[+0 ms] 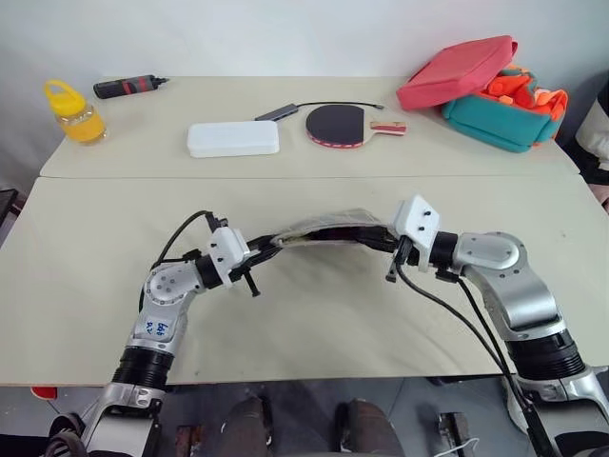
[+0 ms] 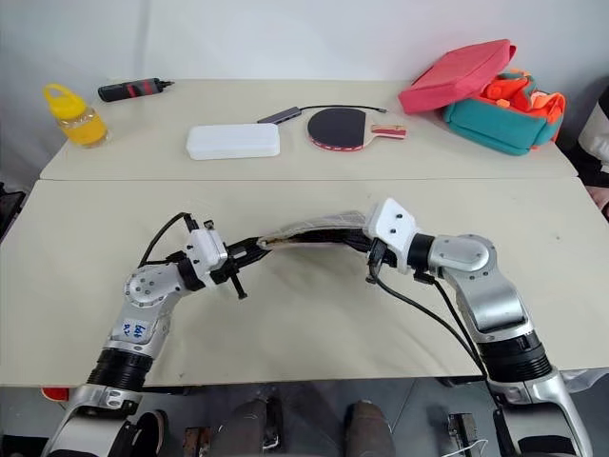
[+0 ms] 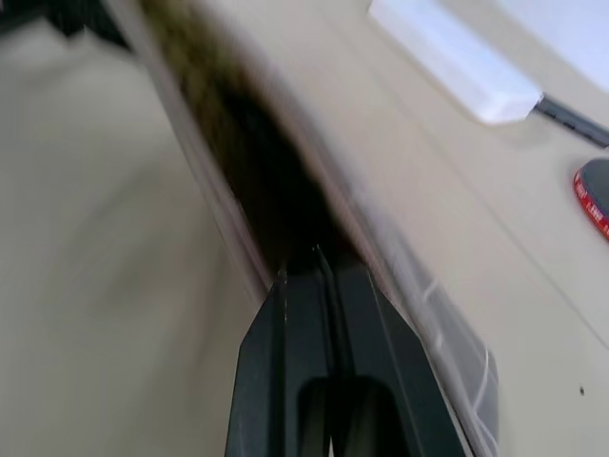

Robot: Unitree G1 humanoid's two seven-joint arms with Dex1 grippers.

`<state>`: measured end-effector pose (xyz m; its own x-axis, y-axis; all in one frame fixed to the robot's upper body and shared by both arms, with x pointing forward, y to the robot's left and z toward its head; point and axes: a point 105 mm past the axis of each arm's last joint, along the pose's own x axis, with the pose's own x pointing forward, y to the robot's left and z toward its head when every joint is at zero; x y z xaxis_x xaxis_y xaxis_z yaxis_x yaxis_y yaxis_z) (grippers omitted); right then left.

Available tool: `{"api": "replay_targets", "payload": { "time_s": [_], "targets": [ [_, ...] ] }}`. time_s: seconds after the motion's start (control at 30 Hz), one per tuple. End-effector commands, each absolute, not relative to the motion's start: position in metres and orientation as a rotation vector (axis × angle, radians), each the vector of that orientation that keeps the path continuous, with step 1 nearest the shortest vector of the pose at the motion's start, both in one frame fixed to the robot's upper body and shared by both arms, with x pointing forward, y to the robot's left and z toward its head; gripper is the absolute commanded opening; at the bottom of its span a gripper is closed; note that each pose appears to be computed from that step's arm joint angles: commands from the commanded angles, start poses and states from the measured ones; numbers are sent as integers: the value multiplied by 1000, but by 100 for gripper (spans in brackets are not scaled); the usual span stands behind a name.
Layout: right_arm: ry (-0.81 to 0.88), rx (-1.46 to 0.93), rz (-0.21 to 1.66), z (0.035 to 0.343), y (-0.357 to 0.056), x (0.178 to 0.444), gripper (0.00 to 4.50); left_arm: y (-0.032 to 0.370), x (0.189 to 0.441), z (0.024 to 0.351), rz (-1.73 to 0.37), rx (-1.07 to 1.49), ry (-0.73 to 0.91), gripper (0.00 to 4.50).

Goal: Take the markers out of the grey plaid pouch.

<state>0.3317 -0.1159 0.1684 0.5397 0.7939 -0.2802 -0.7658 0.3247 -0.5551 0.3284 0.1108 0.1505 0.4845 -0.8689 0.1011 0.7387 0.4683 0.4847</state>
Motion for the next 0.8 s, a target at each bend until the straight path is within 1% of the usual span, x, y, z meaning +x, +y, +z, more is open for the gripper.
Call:
{"api": "replay_targets", "payload": {
  "time_s": [0.03,0.1,0.17,0.2,0.23,0.3,0.37,0.4,0.43,0.67,0.7,0.8],
  "targets": [
    [-114,-894,1022,180,-112,335,4,99,323,165,-1058,412,-411,0],
    [-144,-967,1018,188,-109,339,4,91,318,161,-1114,406,-380,0],
    [-156,-1133,1025,188,-110,342,4,85,314,158,-1161,402,-356,0],
    [-128,-1151,1050,184,-112,341,4,84,312,158,-1174,395,-348,0],
    [-110,-1136,1072,182,-113,339,20,84,312,160,-1177,392,-347,0],
    [-109,-1122,1098,182,-111,337,61,85,314,163,-1172,389,-348,0],
    [-114,-1168,1101,182,-112,337,126,88,317,168,-1152,377,-356,0],
    [-110,-1184,1102,182,-113,337,169,89,319,170,-1145,364,-358,0],
    [-104,-1198,1102,182,-115,338,197,90,320,172,-1141,351,-358,0],
    [-83,-1233,1110,179,-119,338,438,91,320,174,-1136,298,-357,0],
    [-83,-1233,1109,179,-119,337,445,91,320,174,-1137,289,-352,0],
    [-81,-1220,1118,177,-116,335,445,88,318,172,-1160,251,-329,0]
  ]
}}
